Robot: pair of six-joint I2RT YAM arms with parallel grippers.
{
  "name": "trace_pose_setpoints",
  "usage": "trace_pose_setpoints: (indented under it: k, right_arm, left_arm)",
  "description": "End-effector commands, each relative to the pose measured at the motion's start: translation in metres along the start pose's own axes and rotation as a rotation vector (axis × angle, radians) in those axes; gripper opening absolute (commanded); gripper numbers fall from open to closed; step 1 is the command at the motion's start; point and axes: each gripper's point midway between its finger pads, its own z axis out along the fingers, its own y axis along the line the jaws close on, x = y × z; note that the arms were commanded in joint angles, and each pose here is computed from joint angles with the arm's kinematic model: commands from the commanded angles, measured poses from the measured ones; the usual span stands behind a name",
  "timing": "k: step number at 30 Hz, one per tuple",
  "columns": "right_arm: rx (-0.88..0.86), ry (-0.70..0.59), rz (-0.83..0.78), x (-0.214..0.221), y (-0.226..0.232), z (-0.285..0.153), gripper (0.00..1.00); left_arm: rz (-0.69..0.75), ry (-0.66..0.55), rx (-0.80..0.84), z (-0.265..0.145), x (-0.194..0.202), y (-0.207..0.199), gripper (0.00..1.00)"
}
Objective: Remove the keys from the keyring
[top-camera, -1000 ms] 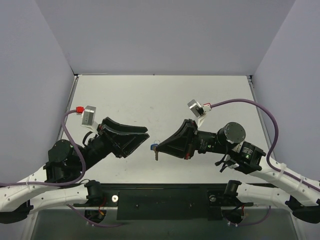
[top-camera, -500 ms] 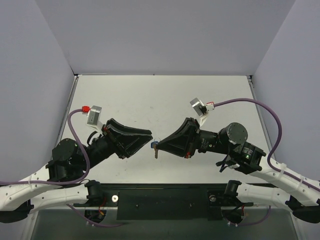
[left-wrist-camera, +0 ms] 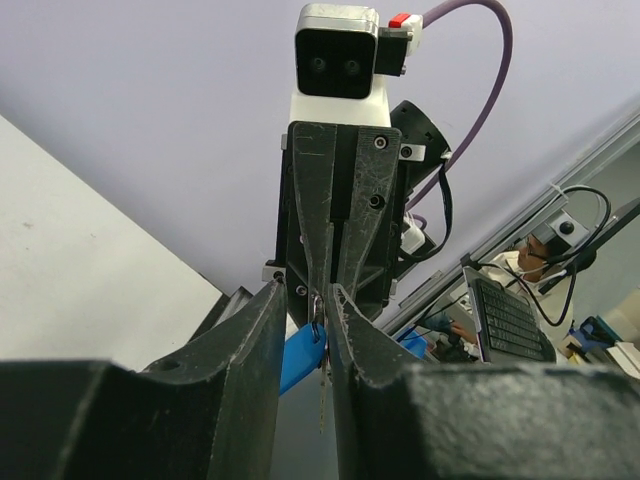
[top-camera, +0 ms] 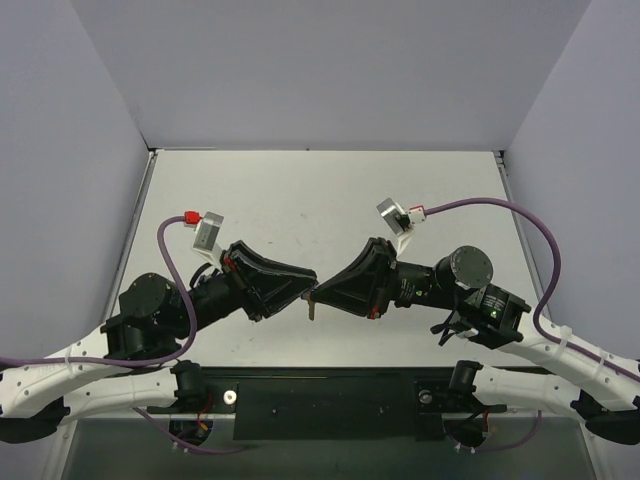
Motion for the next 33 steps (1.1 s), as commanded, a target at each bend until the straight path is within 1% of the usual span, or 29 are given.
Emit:
trace_pose_setpoints:
  k: [1, 3, 6, 7, 14, 17, 25, 33]
  right_arm:
    - [-0.078, -0.053, -0.042, -0.016, 0.023, 0.001, 0.00]
    - [-0.076, -0.051, -0.044, -0.016, 0.023, 0.002, 0.00]
    - [-0.075, -0.050, -0.046, -0.016, 0.023, 0.001, 0.00]
    - [-0.072, -0.047, -0.045, -0.015, 0.021, 0.002, 0.00]
    - [-0.058, -0.020, -0.054, -0.010, 0.020, 0.000, 0.00]
    - [-0.048, 0.010, -0.054, -0.004, 0.018, -0.001, 0.00]
    - [0.002, 0.103, -0.072, 0.011, 0.009, -0.005, 0.00]
    - [0.016, 0.162, -0.077, 0.020, 0.007, -0.008, 0.00]
  left_arm:
    - [-0.004, -0.033, 0.061, -0.002, -0.017, -0.022, 0.32]
    - [-0.003, -0.035, 0.062, -0.002, -0.018, -0.023, 0.28]
    - [-0.002, -0.029, 0.059, -0.001, -0.016, -0.021, 0.11]
    - [-0.004, -0.030, 0.060, -0.001, -0.017, -0.022, 0.00]
    - [0.018, -0.003, 0.057, -0.005, -0.015, -0.024, 0.00]
    - [0.031, 0.062, 0.007, -0.008, -0.006, -0.015, 0.00]
    - [0.038, 0.143, -0.031, -0.016, 0.007, -0.009, 0.00]
    - [0.034, 0.176, -0.035, -0.020, 0.016, -0.004, 0.00]
